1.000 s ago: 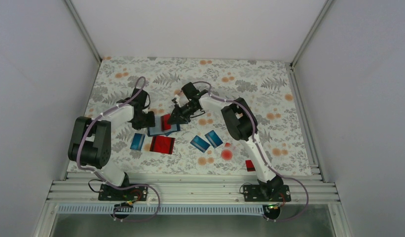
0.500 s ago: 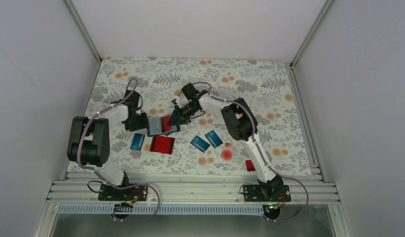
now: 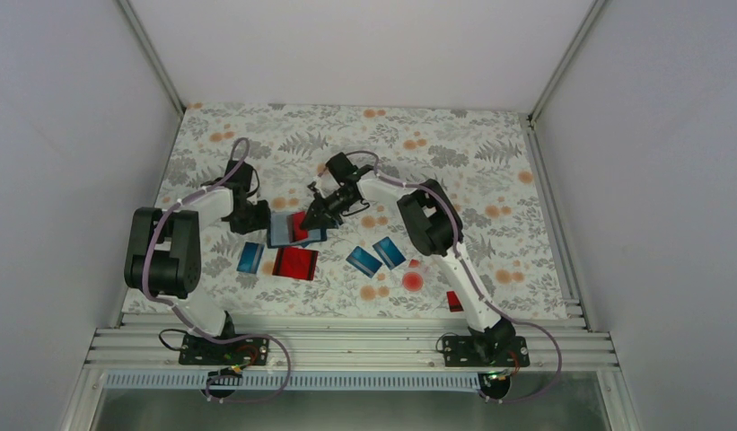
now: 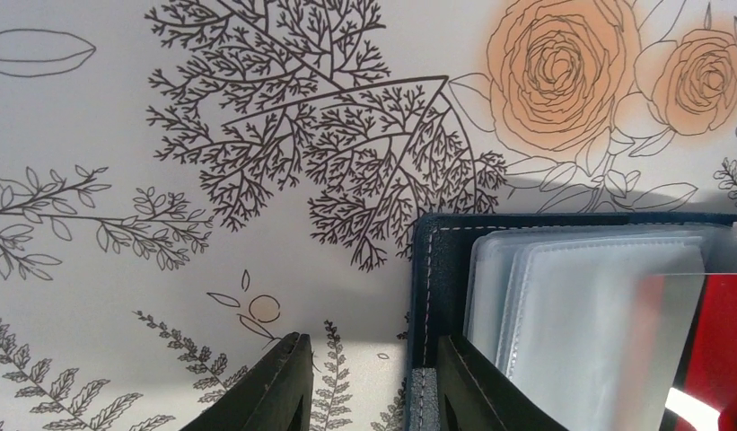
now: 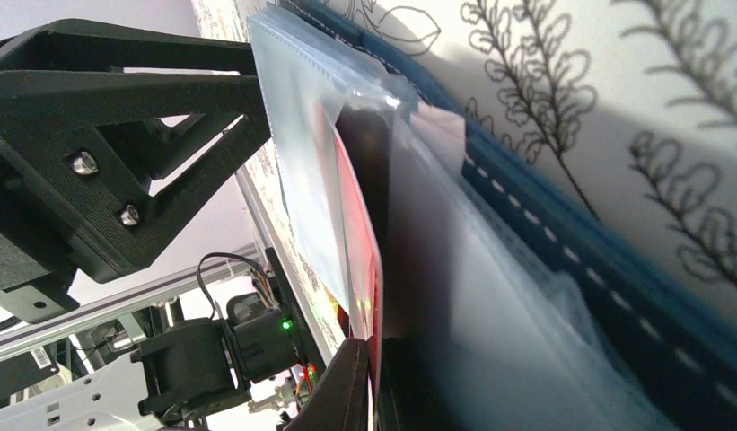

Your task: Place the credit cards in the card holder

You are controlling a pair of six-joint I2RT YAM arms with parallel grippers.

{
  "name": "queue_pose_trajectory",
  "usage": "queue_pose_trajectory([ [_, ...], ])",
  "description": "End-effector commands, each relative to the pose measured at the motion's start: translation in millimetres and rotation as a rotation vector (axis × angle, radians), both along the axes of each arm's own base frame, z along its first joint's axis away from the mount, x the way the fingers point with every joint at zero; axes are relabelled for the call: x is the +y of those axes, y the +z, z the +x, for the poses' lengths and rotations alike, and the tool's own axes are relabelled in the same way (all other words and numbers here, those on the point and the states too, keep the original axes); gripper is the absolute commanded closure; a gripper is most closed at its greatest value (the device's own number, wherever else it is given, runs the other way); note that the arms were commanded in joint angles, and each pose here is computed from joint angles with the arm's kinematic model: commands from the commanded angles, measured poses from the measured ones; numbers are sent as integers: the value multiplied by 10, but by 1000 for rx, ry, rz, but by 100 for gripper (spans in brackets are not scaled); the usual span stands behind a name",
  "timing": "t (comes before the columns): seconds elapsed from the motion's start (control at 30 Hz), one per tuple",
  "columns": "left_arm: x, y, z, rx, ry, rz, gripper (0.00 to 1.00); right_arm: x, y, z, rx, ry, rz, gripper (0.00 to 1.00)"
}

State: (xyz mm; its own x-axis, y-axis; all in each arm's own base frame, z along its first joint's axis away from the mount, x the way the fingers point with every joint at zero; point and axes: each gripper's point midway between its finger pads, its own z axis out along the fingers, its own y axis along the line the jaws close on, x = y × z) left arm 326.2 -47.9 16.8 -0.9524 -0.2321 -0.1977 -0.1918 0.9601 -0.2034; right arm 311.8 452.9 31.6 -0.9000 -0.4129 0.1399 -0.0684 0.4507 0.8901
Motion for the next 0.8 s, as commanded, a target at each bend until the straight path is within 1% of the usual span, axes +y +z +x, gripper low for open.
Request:
queue_pose_trajectory([
  [0.0, -96, -214, -157, 71, -30, -48, 64, 85, -137, -52, 6, 11, -29, 96],
  [0.3, -116, -228, -182, 83, -22, -62, 65, 220, -150, -47, 1, 11, -27, 96],
  [0.63, -147, -311, -332, 140, 33, -94, 65, 309, -160, -56, -11, -7, -49, 96],
  [0.77, -222, -351, -426, 171, 63, -146, 66, 369, -169, -139, -13, 11, -48, 96],
])
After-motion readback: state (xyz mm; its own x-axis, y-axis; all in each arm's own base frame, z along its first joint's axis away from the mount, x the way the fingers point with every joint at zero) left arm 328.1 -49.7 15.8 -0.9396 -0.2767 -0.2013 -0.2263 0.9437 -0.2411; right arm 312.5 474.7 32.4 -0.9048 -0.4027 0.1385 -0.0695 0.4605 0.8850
